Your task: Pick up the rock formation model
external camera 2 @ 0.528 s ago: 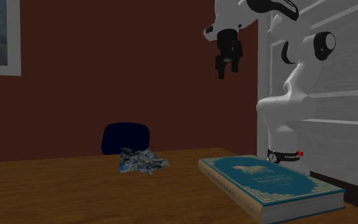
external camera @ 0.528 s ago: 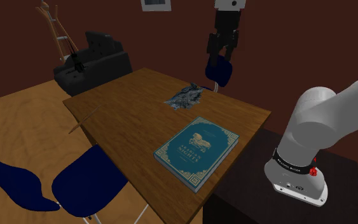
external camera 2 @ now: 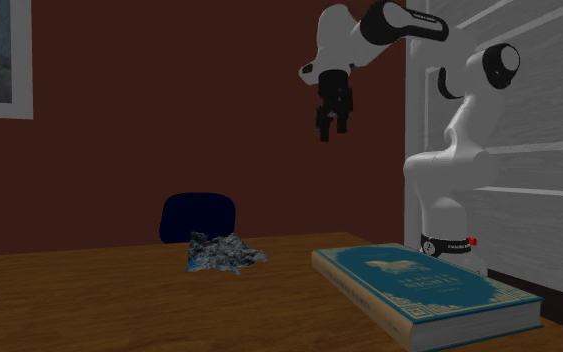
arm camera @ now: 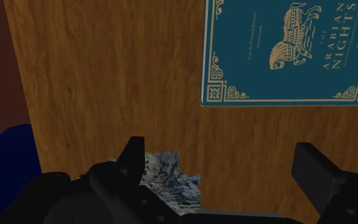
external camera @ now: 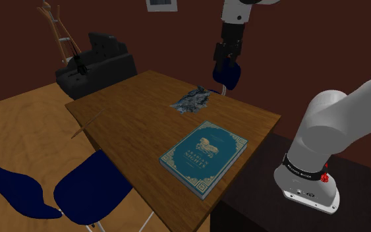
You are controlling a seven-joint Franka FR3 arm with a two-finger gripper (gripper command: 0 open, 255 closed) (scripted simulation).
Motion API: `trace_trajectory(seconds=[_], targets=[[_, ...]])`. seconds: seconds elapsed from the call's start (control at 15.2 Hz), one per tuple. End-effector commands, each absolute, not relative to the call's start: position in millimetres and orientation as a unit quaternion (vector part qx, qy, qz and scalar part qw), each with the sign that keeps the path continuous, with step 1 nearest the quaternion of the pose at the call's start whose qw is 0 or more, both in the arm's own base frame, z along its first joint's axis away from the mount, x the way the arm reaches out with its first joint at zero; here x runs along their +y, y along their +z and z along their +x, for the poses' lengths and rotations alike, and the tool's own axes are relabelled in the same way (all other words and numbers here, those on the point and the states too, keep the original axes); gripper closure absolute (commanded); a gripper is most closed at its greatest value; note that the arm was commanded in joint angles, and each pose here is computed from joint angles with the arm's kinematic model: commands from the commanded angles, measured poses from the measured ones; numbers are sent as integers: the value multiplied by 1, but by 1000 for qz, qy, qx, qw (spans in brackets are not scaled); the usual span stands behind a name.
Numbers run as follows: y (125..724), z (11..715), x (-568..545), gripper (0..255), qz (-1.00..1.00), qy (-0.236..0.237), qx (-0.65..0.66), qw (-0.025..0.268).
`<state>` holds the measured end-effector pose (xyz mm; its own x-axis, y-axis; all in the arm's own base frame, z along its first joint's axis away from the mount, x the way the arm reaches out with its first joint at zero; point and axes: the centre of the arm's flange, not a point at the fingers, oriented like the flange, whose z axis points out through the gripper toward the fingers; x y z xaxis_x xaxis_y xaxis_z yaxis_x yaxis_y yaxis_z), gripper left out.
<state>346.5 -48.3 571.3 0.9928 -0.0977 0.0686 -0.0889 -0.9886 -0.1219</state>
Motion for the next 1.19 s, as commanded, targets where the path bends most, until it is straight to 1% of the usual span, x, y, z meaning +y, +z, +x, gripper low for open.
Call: trace_trajectory(seconds=[0.0,1.12], targets=[[552,360,-65,0,-996,-45,42,63],[428,476,-211,0,-990,-105,5,95]])
